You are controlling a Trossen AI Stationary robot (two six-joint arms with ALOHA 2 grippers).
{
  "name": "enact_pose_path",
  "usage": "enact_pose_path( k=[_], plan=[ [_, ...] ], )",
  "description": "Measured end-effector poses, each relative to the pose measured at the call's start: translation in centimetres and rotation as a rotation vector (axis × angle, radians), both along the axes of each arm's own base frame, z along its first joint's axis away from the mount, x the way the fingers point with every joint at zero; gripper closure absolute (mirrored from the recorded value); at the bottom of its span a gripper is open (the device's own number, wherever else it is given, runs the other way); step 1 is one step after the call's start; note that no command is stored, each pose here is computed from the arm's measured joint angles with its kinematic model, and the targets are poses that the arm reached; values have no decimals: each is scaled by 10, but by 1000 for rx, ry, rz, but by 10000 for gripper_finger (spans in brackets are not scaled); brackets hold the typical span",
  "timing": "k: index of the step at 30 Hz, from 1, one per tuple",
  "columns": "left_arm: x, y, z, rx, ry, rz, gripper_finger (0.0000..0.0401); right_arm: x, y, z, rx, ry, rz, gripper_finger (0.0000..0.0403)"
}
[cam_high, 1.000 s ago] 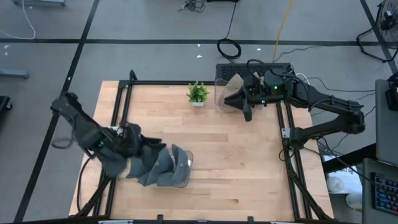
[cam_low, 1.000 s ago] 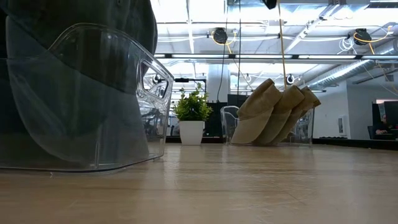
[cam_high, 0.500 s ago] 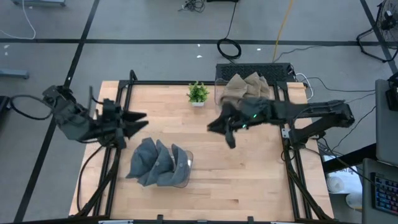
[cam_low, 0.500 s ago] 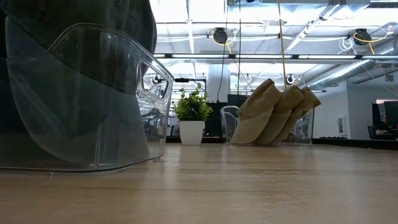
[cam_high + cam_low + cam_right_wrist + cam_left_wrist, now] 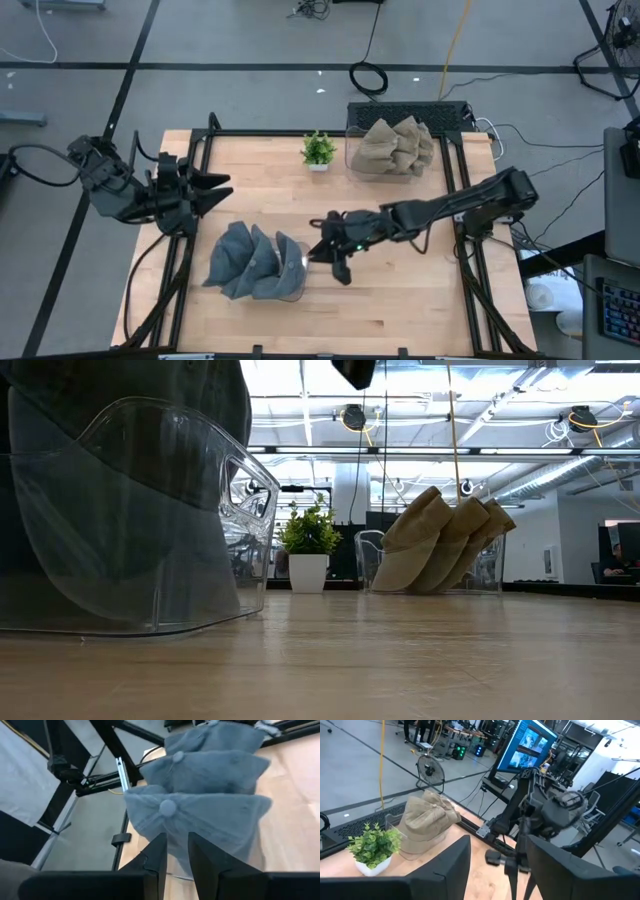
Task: Pick & Place hat
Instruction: Return to Home Position
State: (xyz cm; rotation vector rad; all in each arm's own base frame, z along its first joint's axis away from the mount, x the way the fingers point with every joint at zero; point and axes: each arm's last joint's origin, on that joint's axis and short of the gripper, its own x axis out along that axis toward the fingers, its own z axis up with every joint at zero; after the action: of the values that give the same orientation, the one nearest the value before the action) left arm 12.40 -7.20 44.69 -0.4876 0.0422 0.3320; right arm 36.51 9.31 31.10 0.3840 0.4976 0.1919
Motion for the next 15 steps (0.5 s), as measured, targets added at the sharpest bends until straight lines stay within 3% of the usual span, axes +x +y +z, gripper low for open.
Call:
enact_pose_path(
  k=[5,9,11,15],
  plan=[
    [0,0,0,7,6,-16,193,10,10,-11,6,-19,20,335],
    [-2,-3,-2,106,43,-53,194,8,15,-10,-3,-32,35,346],
    [-7,-3,-7,153,75,-63,197,4,14,-5,-26,-33,43,353],
    [-22,4,-29,133,96,6,205,-15,5,14,-84,-29,12,371]
  ],
)
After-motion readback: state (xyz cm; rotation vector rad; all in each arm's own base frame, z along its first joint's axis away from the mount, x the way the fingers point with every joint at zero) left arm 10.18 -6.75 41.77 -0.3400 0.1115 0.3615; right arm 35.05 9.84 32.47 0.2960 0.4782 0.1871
